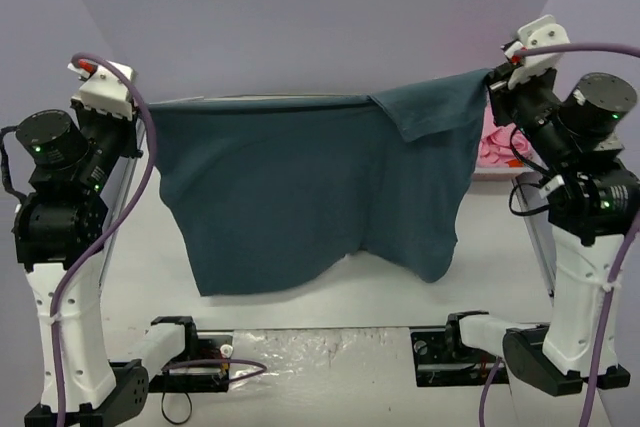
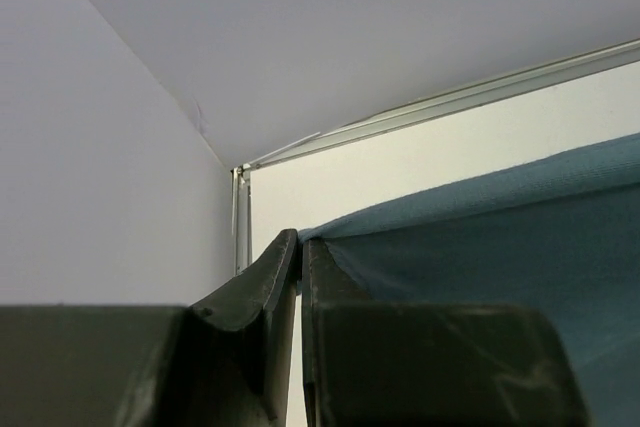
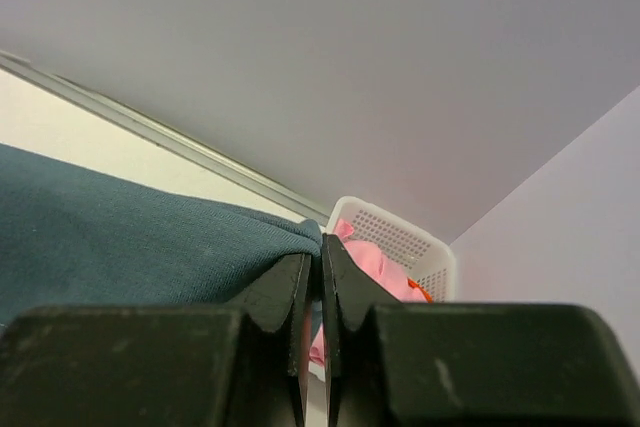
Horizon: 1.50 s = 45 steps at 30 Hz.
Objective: Fold and stack the t-shirts
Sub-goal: Flatten out the tshirt
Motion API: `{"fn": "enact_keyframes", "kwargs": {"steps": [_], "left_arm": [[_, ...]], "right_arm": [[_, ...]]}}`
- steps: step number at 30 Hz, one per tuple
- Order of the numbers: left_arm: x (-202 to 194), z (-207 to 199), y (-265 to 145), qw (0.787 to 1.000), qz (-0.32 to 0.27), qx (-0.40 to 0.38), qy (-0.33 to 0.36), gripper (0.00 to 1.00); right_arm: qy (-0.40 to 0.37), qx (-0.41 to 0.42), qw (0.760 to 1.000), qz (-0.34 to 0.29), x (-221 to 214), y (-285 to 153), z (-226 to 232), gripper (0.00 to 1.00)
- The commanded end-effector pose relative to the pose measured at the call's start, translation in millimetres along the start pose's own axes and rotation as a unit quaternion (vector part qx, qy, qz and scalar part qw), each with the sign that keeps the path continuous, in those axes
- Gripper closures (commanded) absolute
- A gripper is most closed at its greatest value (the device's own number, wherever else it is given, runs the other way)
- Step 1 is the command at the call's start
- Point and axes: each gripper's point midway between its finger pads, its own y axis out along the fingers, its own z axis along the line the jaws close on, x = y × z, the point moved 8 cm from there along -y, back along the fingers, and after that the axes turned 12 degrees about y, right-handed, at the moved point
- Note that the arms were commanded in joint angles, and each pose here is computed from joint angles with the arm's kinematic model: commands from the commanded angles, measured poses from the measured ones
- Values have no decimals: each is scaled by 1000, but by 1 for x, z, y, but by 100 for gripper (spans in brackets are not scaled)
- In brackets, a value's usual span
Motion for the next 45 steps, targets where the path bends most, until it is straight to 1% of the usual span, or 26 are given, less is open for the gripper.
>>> {"fn": "enact_keyframes", "kwargs": {"steps": [1, 6, 8, 10, 13, 17, 22, 24, 26, 27, 29, 30, 31, 32, 33, 34, 35, 36, 37, 38, 39, 40, 41, 43, 44, 45], "left_arm": [[-12, 8, 39, 999, 29, 18, -8, 98], [-60, -3, 138, 993, 115, -32, -18, 98], [-63, 0, 158, 992, 123, -34, -17, 98], [-78, -3, 189, 988, 146, -46, -15, 98], [-79, 2, 220, 985, 162, -51, -18, 98], [-49, 17, 233, 991, 126, -27, -29, 98], [23, 44, 191, 999, 36, 29, -21, 98], [45, 52, 161, 999, 5, 44, -16, 98], [46, 51, 147, 999, 3, 45, -11, 98], [56, 53, 123, 999, -13, 51, -2, 98], [32, 40, 120, 999, 20, 33, 5, 98], [36, 40, 93, 999, 6, 40, 20, 98], [5, 24, 103, 999, 42, 20, 23, 98], [-7, 19, 95, 998, 52, 19, 29, 98], [-8, 17, 69, 998, 40, 28, 44, 98], [-21, 9, 63, 997, 53, 20, 51, 98], [-46, -5, 50, 995, 77, 7, 57, 98], [-58, -12, 42, 994, 87, -4, 71, 98], [-73, -22, 32, 991, 107, -25, 76, 98], [-91, -35, 17, 989, 118, -43, 82, 98], [-99, -45, 8, 986, 114, -76, 98, 96], [-113, -57, -5, 979, 135, -116, 101, 92], [-122, -66, -20, 972, 133, -145, 125, 81], [-135, -85, -41, 958, 139, -217, 127, 65], [-136, -89, -52, 953, 133, -234, 137, 61], [-135, -95, -65, 943, 130, -273, 142, 44]], "right_arm": [[1, -35, 999, 28, -20, 60, -20, 100], [18, -27, 992, 123, -84, 150, -28, 100], [21, -26, 988, 148, -104, 179, -32, 100], [18, -29, 987, 155, -111, 196, -35, 100], [16, -43, 987, 154, -118, 227, -43, 100], [12, -60, 993, 98, -82, 231, -50, 100], [3, -86, 996, -16, -1, 189, -56, 100], [3, -85, 996, -31, 10, 175, -54, 100], [4, -79, 996, -49, 27, 147, -49, 100], [4, -75, 996, -48, 28, 139, -47, 100], [10, -56, 998, -21, 13, 119, -37, 100], [10, -47, 999, -8, 5, 113, -33, 100], [17, -24, 999, 24, -19, 100, -23, 100], [19, -13, 999, 43, -34, 93, -18, 100], [16, -7, 999, 34, -32, 65, -11, 100], [20, 3, 999, 48, -47, 56, -6, 100], [30, 20, 994, 104, -89, 54, 3, 100], [28, 26, 995, 94, -89, 26, 10, 100], [22, 36, 993, 109, -101, 14, 15, 100], [31, 57, 986, 156, -130, 3, 24, 100], [26, 66, 986, 153, -131, -18, 30, 100], [14, 81, 982, 168, -138, -29, 34, 100], [19, 119, 970, 211, -153, -45, 43, 96], [7, 156, 959, 236, -158, -67, 51, 87], [-6, 189, 942, 276, -168, -82, 56, 69], [-11, 213, 937, 276, -162, -87, 59, 54]]}}
